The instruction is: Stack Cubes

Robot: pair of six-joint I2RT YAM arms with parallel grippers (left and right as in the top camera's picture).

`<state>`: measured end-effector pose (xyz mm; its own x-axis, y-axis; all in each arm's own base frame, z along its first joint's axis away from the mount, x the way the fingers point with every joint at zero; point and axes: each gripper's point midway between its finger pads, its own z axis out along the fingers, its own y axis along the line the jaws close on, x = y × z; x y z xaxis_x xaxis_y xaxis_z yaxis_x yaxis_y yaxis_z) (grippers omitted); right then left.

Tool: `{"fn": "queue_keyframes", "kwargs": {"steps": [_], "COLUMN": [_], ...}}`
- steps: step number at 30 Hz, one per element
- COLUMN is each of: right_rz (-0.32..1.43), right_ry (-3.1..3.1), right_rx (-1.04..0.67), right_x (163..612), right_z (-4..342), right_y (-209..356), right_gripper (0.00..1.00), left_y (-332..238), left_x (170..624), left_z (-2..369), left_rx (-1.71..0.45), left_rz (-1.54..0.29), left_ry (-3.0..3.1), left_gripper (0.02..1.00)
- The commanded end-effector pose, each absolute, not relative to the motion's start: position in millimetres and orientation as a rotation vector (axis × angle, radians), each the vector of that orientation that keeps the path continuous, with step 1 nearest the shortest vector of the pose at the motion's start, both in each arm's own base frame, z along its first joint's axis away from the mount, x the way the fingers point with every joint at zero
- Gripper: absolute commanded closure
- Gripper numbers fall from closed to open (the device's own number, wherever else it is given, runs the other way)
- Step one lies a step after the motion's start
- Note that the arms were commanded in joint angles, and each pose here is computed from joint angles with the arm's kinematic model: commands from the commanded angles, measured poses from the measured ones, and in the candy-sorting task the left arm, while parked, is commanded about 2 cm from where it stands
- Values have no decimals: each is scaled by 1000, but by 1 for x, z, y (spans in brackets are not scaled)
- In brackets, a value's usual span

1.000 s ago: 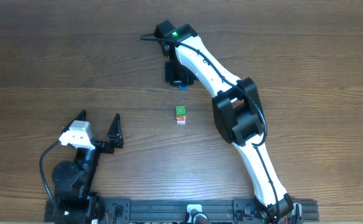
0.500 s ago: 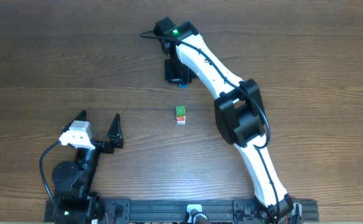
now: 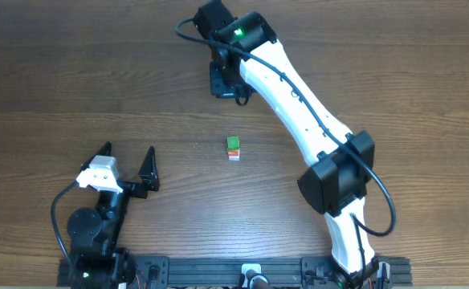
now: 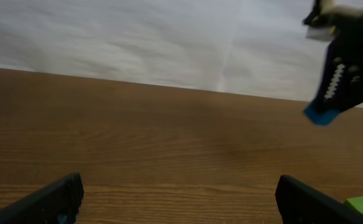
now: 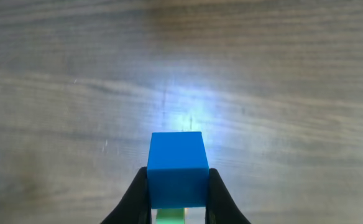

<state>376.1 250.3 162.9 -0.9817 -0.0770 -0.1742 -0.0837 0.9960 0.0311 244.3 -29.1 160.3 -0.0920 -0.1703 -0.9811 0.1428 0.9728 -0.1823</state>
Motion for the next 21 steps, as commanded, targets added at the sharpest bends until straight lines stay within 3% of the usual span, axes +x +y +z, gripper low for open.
{"fn": "queue_keyframes", "kwargs": {"steps": [1,21], "right_rz": [35,56], "right_ry": [2974,3148], "right_rx": [-112,-125], "right_x": [351,287], "right_z": [184,157], "right_y": [252,257], "right_gripper": [991,991], "left_y": [-30,-30], "left_x": [244,244], "left_z": [159,159], "left_rx": [-7,-7], "left_rz": [-259,-259], "left_ry": [1641,1641], "left_gripper": [20,20]}}
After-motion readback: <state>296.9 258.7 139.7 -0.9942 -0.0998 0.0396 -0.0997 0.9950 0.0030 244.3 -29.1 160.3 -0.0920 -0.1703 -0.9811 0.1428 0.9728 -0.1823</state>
